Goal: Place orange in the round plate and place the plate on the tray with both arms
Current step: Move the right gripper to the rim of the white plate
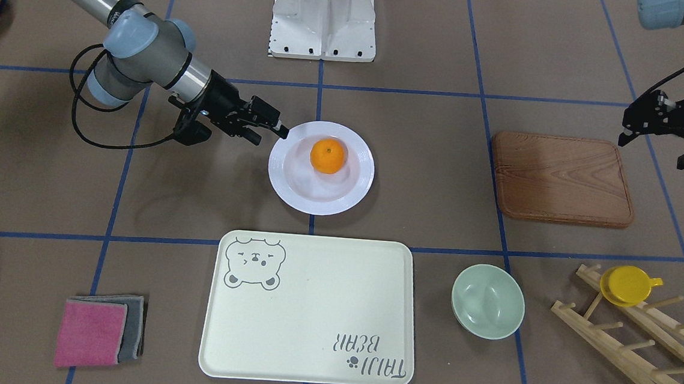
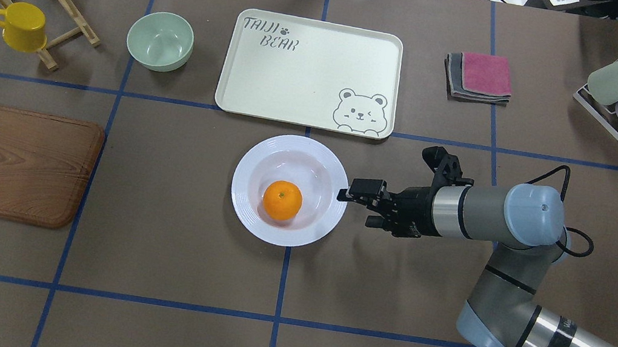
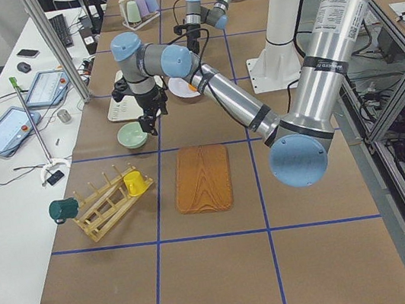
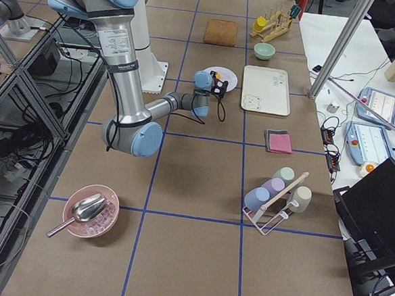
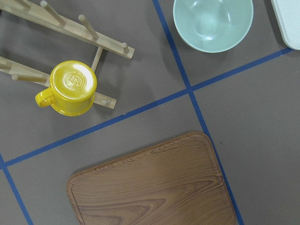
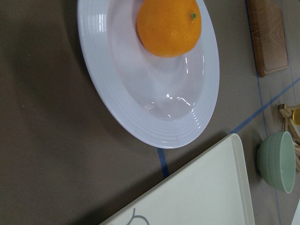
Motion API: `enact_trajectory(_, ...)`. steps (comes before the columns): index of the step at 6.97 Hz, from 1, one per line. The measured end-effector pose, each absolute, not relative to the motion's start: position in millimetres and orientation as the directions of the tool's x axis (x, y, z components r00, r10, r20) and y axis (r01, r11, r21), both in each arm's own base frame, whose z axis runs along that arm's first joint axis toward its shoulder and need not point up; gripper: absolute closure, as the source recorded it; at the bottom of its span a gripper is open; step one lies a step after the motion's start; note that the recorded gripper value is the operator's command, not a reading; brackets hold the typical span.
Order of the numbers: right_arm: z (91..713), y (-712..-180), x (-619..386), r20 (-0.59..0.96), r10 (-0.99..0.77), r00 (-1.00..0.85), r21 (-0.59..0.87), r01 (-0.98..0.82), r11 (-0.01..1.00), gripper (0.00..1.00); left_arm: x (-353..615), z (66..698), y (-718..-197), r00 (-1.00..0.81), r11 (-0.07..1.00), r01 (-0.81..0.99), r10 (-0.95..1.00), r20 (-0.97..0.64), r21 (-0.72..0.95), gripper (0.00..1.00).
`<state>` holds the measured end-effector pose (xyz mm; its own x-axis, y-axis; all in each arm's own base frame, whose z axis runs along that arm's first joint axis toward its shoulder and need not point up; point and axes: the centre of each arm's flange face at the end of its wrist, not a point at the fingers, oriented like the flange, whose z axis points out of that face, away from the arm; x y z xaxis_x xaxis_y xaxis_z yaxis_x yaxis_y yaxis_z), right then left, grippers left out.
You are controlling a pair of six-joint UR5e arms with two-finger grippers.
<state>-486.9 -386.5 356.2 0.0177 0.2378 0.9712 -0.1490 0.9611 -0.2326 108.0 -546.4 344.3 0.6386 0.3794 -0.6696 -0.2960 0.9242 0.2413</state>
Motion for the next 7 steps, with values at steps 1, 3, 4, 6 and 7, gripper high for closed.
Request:
enact_trajectory(1, 362.0, -385.6, -494.7, 0.969, 0.247, 0.03, -0.24, -0.149, 0.959, 0.01, 107.8, 344.3, -546.5, 0.639, 0.924, -0.296, 0.379, -0.669, 0.241, 0.01)
enact_trajectory(3, 358.0, -389.4, -514.0, 0.966, 0.256, 0.037, -0.247, -0.151, 0.957, 0.07, 107.3, 344.2, -546.5, 0.639, 0.924, -0.295, 0.379, -0.669, 0.242, 0.01)
enact_trajectory(4, 354.7, -390.7, -517.9, 0.966, 0.256, 0.036, -0.248, -0.151, 0.957, 0.14, 106.9, 343.6, -546.2, 0.639, 0.924, -0.294, 0.379, -0.669, 0.243, 0.01)
enact_trajectory(6, 348.8, -392.4, -522.6, 0.965, 0.26, 0.04, -0.251, -0.151, 0.956, 0.32, 106.4, 341.9, -545.3, 0.639, 0.924, -0.294, 0.381, -0.668, 0.246, 0.01)
enact_trajectory(7, 343.5, -394.1, -526.1, 0.964, 0.262, 0.046, -0.253, -0.153, 0.955, 0.46, 106.3, 341.4, -545.0, 0.639, 0.923, -0.294, 0.382, -0.668, 0.247, 0.01)
